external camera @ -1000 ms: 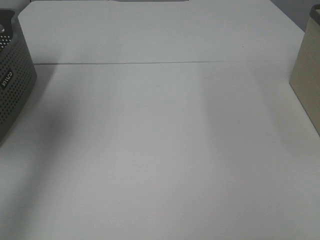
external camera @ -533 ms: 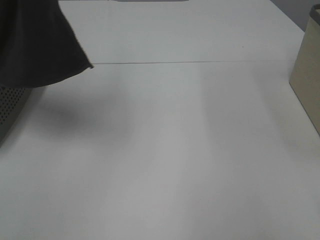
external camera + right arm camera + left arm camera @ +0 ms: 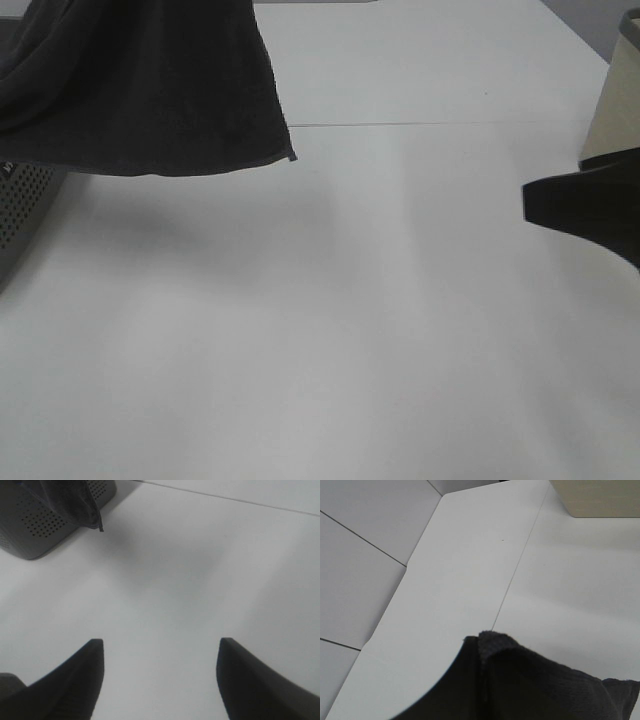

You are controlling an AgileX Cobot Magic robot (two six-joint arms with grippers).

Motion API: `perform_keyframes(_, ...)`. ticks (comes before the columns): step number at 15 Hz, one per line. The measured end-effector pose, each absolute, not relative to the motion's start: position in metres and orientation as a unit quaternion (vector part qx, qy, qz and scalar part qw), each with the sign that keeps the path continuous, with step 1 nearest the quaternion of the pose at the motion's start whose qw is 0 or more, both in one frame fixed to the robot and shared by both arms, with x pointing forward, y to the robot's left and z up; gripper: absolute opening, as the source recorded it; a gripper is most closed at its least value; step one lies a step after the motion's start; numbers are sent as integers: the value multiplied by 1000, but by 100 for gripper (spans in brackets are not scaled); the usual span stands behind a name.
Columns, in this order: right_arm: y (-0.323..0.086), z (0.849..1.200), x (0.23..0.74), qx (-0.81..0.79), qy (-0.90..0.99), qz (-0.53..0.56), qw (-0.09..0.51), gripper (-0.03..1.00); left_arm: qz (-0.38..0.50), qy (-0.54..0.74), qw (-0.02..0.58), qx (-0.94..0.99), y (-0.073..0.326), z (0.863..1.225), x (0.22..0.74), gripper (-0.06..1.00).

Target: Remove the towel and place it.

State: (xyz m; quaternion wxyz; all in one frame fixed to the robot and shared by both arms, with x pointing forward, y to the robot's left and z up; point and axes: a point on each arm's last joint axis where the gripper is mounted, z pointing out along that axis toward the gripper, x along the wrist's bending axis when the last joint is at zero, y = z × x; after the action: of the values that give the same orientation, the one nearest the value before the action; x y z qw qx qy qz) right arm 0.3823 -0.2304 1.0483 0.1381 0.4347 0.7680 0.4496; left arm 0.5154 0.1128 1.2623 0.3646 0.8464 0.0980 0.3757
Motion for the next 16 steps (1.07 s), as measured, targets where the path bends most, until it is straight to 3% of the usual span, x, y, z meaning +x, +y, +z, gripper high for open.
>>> perform_keyframes(5, -205, 1020, 431, 341, 785, 510, 91, 63, 358, 75, 377, 851, 95, 1259, 507, 0)
perform_keyframes(9, -182, 1012, 466, 275, 767, 579, 10, 63, 325, 71, 397, 855, 82, 1254, 503, 0)
perform_keyframes(16, -165, 1000, 501, 267, 771, 577, -23, 63, 298, 76, 409, 859, 75, 1247, 507, 0)
